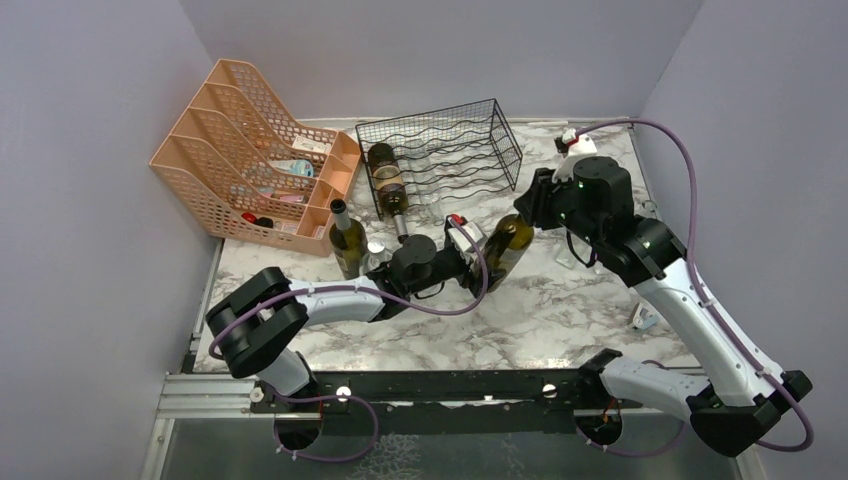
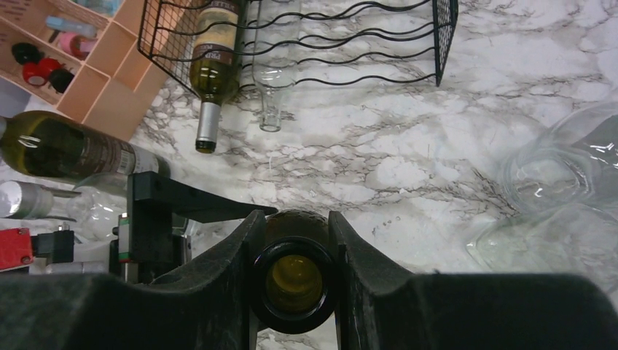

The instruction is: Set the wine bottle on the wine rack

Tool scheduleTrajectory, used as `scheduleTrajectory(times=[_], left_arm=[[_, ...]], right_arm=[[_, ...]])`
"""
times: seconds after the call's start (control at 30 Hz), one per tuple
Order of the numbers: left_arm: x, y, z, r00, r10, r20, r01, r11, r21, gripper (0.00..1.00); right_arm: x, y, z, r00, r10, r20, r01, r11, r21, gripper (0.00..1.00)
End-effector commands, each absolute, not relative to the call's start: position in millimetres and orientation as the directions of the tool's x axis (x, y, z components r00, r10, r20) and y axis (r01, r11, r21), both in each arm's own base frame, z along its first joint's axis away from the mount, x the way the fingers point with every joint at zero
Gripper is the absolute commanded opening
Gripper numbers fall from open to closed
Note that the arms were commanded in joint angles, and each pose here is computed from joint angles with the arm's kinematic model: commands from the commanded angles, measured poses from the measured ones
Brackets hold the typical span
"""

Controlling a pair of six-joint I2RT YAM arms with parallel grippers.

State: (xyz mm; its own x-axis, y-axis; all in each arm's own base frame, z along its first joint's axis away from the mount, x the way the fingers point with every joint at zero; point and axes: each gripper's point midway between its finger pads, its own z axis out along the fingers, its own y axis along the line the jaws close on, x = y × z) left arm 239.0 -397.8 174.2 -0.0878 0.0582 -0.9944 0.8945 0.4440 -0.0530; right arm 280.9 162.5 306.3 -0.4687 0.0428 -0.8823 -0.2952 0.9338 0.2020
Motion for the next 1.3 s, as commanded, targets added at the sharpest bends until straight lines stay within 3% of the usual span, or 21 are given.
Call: scheduleTrajectory(times=[0.0, 0.87, 0.93, 1.0, 1.1, 1.2, 1.23, 1.27], left_arm=[[240.6, -404.2, 192.2, -0.080, -0.048, -0.996, 0.891, 0.443, -0.093, 0.99], [227.8, -421.1, 212.2, 0.136, -0.042, -0.990, 0.946, 0.302, 0.117, 0.99], [229.2, -420.4, 213.3, 0.151, -0.038, -0.988, 0.942, 0.307, 0.132, 0.95], [230.7, -419.4, 215.9, 0.163, -0.038, -0.986, 0.938, 0.317, 0.142, 0.86], [234.8, -415.0, 225.9, 0.191, -0.046, -0.981, 0.923, 0.347, 0.163, 0.63], [236.5, -410.9, 235.5, 0.240, -0.046, -0.970, 0.908, 0.364, 0.208, 0.27], [236.2, -409.3, 238.5, 0.262, -0.043, -0.964, 0.902, 0.365, 0.229, 0.04], [236.6, -407.7, 240.8, 0.279, -0.040, -0.959, 0.896, 0.371, 0.245, 0.00]], right_arm=[[278.7, 178.4, 370.6, -0.345, 0.174, -0.922, -0.384, 0.870, 0.308, 0.01], [245.9, 183.9, 404.7, -0.313, 0.189, -0.931, -0.509, 0.794, 0.332, 0.01], [241.3, 185.3, 407.3, -0.311, 0.186, -0.932, -0.528, 0.782, 0.332, 0.01], [237.8, 184.6, 407.7, -0.311, 0.185, -0.932, -0.534, 0.777, 0.333, 0.01], [235.2, 182.2, 402.5, -0.323, 0.172, -0.931, -0.529, 0.783, 0.328, 0.02], [234.0, 177.7, 394.5, -0.340, 0.146, -0.929, -0.512, 0.800, 0.314, 0.09], [233.1, 176.2, 391.4, -0.346, 0.136, -0.928, -0.509, 0.804, 0.307, 0.15], [231.0, 174.8, 389.2, -0.350, 0.123, -0.928, -0.510, 0.806, 0.300, 0.22]])
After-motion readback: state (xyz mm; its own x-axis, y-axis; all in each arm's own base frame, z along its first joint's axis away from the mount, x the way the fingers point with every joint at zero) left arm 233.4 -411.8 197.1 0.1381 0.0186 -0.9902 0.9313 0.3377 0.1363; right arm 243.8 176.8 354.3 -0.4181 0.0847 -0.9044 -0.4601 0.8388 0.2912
